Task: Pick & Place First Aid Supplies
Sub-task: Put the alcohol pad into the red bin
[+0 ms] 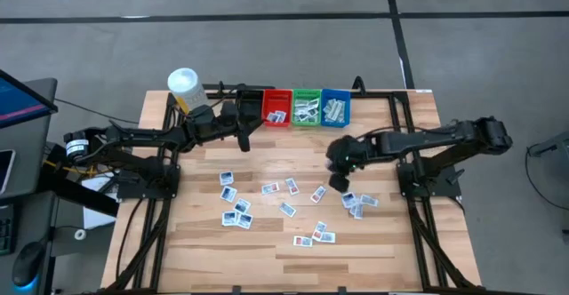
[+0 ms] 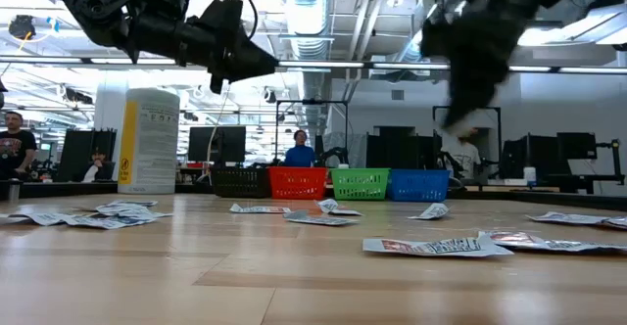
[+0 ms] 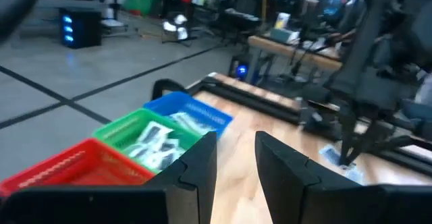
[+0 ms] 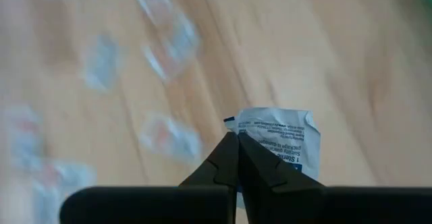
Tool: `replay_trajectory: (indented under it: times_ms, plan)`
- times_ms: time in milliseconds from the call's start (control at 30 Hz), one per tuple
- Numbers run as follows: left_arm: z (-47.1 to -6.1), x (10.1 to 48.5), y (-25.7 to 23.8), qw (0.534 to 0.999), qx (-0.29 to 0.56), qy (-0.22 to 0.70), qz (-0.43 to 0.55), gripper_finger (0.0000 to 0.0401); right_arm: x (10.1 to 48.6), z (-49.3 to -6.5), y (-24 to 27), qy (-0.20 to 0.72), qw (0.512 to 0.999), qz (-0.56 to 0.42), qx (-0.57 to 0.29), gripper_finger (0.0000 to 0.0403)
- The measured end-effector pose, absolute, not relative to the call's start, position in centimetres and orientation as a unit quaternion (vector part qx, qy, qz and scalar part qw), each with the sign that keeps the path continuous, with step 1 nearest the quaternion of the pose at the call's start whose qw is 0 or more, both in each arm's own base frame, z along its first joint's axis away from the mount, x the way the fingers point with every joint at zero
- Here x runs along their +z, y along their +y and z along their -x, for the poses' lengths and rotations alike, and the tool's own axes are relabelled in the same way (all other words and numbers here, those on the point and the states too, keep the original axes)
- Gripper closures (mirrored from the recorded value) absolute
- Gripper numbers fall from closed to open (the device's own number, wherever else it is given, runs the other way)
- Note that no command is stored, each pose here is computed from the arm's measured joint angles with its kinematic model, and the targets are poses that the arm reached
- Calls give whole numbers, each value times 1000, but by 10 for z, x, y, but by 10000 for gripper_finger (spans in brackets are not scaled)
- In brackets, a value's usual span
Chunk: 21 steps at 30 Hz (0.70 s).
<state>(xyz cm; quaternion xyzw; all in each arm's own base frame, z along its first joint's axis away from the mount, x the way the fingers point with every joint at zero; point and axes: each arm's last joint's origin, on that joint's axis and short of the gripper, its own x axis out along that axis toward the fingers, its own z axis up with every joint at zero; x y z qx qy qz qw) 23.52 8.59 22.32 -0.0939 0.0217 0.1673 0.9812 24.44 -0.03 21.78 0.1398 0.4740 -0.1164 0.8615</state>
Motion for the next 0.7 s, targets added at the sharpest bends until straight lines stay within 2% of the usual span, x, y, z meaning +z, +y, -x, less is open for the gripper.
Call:
replay_trajectory:
  times_ms: [167,333,567,700]
  plan:
    - [-239,234,83,990,89,5,109,299,256,-261,-13,340,927,-128,-89,402]
    - [-242,245,79,994,-7,-19,104,299,287,-277,-23,222,969,-113,-5,402]
    - [-243,263,73,988,-130,-62,54,299,316,-283,-35,94,981,-105,130,403]
    - [-246,275,73,986,-140,-83,22,299,332,-281,-40,26,974,-105,199,403]
